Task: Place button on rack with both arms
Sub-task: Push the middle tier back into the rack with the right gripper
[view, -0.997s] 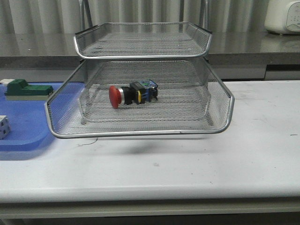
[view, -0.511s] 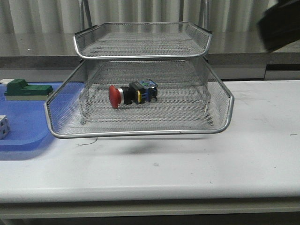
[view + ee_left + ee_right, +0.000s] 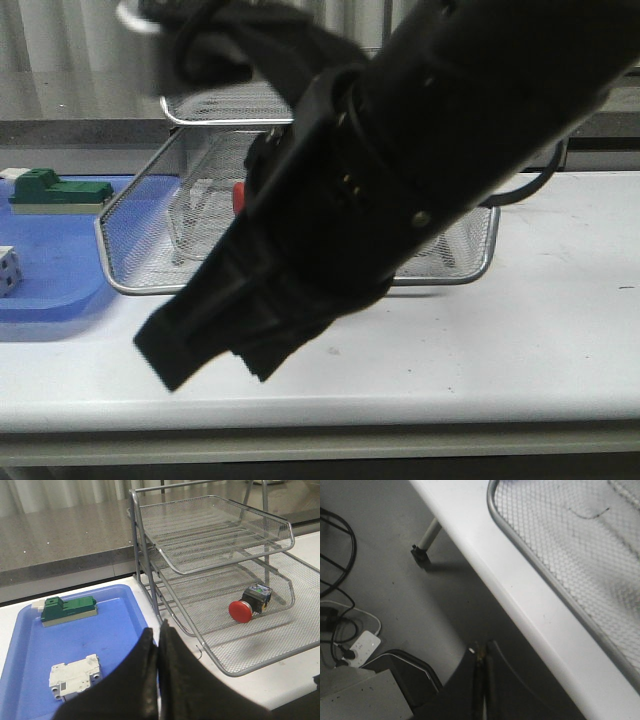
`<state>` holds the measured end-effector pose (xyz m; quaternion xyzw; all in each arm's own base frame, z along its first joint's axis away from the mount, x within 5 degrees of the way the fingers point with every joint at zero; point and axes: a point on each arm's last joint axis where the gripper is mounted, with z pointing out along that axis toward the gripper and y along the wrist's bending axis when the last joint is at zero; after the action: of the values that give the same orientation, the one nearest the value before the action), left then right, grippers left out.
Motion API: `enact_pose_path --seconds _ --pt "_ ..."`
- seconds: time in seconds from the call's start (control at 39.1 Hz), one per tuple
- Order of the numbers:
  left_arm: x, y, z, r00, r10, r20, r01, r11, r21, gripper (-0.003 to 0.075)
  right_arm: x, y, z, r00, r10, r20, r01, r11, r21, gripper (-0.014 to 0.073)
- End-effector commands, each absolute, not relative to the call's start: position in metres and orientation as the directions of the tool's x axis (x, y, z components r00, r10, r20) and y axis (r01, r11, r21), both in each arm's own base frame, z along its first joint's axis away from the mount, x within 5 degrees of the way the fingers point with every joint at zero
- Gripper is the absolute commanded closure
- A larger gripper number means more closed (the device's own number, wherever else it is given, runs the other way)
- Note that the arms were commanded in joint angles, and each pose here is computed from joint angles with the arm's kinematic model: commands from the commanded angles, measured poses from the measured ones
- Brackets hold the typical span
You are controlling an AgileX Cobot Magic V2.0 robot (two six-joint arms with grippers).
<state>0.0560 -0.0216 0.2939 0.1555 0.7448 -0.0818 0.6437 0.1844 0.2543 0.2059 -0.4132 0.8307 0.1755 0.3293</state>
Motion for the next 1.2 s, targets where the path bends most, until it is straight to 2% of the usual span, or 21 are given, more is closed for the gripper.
enact_pose_path --seconds 0.0,0.28,0.79,1.18 --pt "0.057 -0.021 0.309 -0.039 0.077 -0.996 0.317 0.946 0.061 0.0739 0.197 0.263 0.217 -0.403 -0.530 -0.746 -0.800 0.600 0.006 0.0705" --pt "0.057 -0.021 0.309 -0.039 0.077 -0.996 0.317 0.946 0.061 0.0739 0.226 0.261 0.209 -0.435 -0.519 -0.736 -0.761 0.649 -0.007 0.0705" --pt "0.057 -0.021 0.309 -0.039 0.077 -0.996 0.317 0.946 0.061 0.0739 0.283 0.228 0.235 -0.400 -0.427 -0.811 -0.660 0.748 -0.069 0.0705" --pt "0.057 -0.021 0.309 -0.039 0.077 -0.996 0.317 0.946 0.061 0.0739 0.333 0.219 0.240 -0.402 -0.374 -0.836 -0.587 0.806 -0.079 0.0705"
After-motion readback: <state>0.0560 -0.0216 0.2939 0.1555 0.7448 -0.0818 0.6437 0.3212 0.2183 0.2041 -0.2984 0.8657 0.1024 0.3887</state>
